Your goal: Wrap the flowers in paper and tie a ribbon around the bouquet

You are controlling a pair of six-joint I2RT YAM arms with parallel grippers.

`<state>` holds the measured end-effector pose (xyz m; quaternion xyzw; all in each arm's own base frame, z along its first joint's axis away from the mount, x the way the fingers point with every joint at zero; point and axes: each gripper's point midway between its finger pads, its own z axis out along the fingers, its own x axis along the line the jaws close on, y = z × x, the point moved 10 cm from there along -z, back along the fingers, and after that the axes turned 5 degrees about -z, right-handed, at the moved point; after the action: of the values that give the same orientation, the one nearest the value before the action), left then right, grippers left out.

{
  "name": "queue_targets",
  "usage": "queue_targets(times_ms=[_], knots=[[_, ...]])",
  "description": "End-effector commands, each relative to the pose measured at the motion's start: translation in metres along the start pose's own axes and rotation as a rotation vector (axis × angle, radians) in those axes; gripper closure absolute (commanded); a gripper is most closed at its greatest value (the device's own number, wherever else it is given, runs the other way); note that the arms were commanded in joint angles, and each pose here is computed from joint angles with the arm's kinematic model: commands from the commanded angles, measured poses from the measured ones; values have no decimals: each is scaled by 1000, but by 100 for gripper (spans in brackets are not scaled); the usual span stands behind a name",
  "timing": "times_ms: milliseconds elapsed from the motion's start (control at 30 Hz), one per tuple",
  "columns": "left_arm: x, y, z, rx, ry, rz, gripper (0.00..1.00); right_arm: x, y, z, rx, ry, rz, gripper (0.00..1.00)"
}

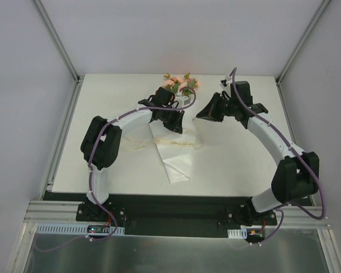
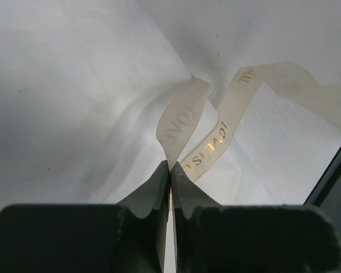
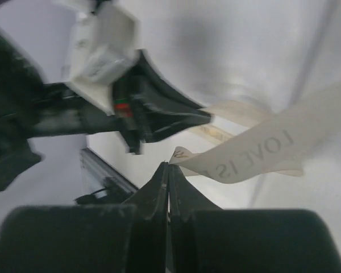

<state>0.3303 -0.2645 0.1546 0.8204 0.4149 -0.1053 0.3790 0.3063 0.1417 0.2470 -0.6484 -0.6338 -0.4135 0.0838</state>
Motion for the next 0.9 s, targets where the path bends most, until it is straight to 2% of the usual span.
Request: queue_targets(times_ms=[0,33,67,133,167,300,333,400,467,500,567,667,733,867], knots=[[-3,10,-9,-17,-87,-46,95,61,7,0,-137,333,248,99],[-1,10,-10,-19,-85,-54,95,65,13,0,-189,369,263,99],[0,9,-12,-19,-87,-63,96,66,19,1,-230,346,348,99],[0,7,-13,-13,-118,-72,96,63,31,7,-259,329,422,99],[0,8,-13,-12,-126,-73,96,61,35,11,-273,312,535,99],[0,6,-13,-15,-130,-94,96,59,38,33,-281,323,692,99],[1,6,-14,-19,-132,-102,94,65,37,33,-300,353,682,99],[4,5,-19,-50,-147,-135,88,58,34,34,-371,278,683,99],[5,3,-25,-96,-178,-141,82,50,29,36,-378,200,720,99],[7,3,-28,-110,-187,-157,73,47,28,40,-363,200,748,99],[5,-1,-30,-126,-204,-143,66,51,30,43,-350,220,732,99],[5,0,-28,-159,-196,-157,61,54,26,39,-356,222,738,99],[2,5,-31,-225,-208,-145,59,58,24,36,-352,243,760,99],[-13,-13,-53,-365,-216,-124,53,88,30,21,-344,360,731,99]])
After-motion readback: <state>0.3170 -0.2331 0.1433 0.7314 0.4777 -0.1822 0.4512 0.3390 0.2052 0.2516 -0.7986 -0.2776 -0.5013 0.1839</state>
